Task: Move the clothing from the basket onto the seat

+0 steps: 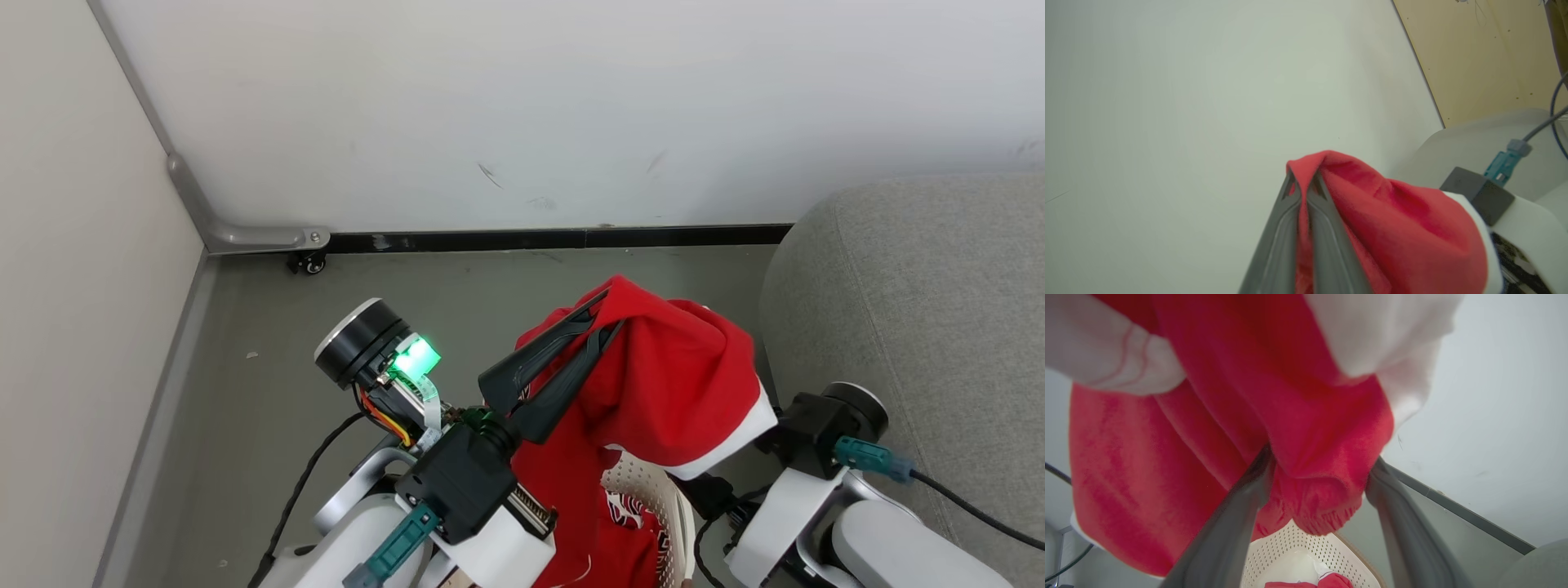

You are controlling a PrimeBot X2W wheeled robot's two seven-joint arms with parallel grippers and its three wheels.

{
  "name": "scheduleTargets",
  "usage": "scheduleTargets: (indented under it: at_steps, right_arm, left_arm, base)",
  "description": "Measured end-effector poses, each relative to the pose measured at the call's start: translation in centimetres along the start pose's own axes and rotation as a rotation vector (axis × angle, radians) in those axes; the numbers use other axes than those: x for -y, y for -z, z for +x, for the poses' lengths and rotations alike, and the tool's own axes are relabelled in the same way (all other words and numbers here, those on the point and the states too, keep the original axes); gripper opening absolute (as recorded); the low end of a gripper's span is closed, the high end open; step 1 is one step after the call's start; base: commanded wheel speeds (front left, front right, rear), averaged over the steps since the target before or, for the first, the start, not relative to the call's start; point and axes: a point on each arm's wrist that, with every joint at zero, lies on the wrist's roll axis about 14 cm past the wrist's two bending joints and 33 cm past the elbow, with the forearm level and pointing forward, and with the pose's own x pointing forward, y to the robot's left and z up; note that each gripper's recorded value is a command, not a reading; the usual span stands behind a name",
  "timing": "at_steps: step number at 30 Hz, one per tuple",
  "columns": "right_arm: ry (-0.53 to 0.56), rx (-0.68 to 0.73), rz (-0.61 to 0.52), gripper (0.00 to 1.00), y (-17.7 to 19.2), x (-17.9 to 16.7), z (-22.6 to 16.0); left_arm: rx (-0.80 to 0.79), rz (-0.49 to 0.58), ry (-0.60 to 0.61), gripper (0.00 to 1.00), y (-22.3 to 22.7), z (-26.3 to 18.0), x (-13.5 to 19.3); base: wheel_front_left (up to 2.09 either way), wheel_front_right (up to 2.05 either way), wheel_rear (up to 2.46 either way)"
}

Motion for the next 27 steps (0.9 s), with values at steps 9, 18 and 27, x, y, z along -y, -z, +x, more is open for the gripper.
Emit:
scheduleTargets:
  at_steps: [9,18,27]
  right_arm:
    - [-0.033,-0.013,-0.01,0.0,0.5,-1.1,0.0]
    - [-0.03,0.015,-0.025,0.0,-0.2,-0.9,-0.2]
    - [0.024,0.055,0.028,0.0,-0.6,0.2,-1.1]
  left_arm:
    - [0.004,-0.048,-0.007,0.0,-0.1,0.0,0.0]
    - [-0.129,-0.09,-0.063,0.0,4.0,-1.9,-1.5]
    - [-0.292,-0.158,-0.124,0.0,8.9,-5.0,-2.2]
  base:
    - [0.0,0.0,0.0]
    - [0.0,0.0,0.0]
    - [0.0,0.0,0.0]
